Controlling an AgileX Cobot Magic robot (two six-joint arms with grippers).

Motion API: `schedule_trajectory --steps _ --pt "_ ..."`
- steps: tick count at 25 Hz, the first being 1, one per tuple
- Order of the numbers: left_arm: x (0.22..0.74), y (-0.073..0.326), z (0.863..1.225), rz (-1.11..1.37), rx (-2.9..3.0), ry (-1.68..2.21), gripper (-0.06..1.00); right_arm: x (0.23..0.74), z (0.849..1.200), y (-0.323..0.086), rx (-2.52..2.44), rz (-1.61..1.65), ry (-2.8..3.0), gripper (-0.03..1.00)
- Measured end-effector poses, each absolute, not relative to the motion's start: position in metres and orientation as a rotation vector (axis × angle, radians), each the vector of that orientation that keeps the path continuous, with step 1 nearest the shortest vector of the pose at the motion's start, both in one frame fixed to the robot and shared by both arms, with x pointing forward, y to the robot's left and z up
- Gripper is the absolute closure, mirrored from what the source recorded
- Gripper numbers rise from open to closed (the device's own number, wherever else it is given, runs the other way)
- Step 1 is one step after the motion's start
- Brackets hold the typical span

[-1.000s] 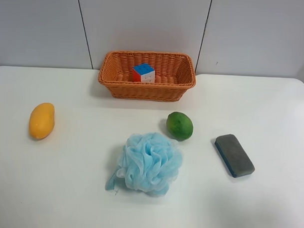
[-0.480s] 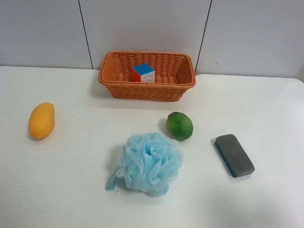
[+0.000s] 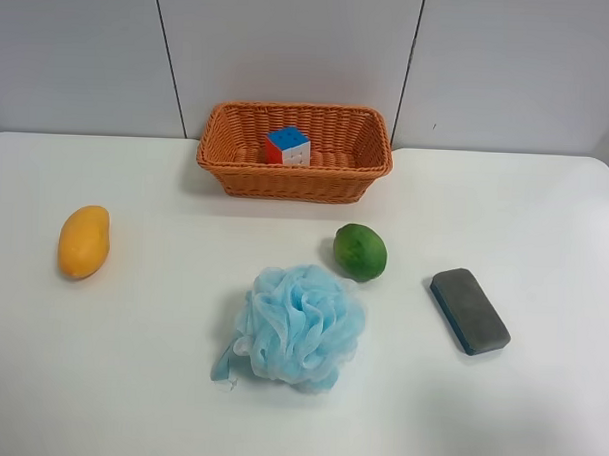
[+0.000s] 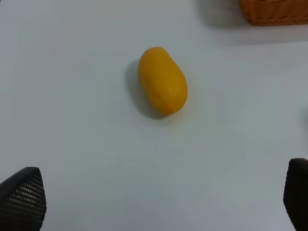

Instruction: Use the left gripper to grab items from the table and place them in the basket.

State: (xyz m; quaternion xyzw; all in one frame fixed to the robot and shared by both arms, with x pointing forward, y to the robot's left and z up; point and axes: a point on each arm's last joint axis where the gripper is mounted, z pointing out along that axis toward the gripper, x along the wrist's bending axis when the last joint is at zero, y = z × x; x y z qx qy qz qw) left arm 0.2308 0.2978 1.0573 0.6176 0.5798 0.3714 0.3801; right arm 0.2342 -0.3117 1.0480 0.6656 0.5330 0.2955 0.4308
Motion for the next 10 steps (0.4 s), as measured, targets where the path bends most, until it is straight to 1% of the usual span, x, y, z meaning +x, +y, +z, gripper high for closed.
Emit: schedule_trajectory --steps 10 --pt "0.2307 0.2978 1.0573 0.949 1.579 1.480 -0.05 0.2342 1.0480 -0.3117 1.660 0.737 1.329 -0.02"
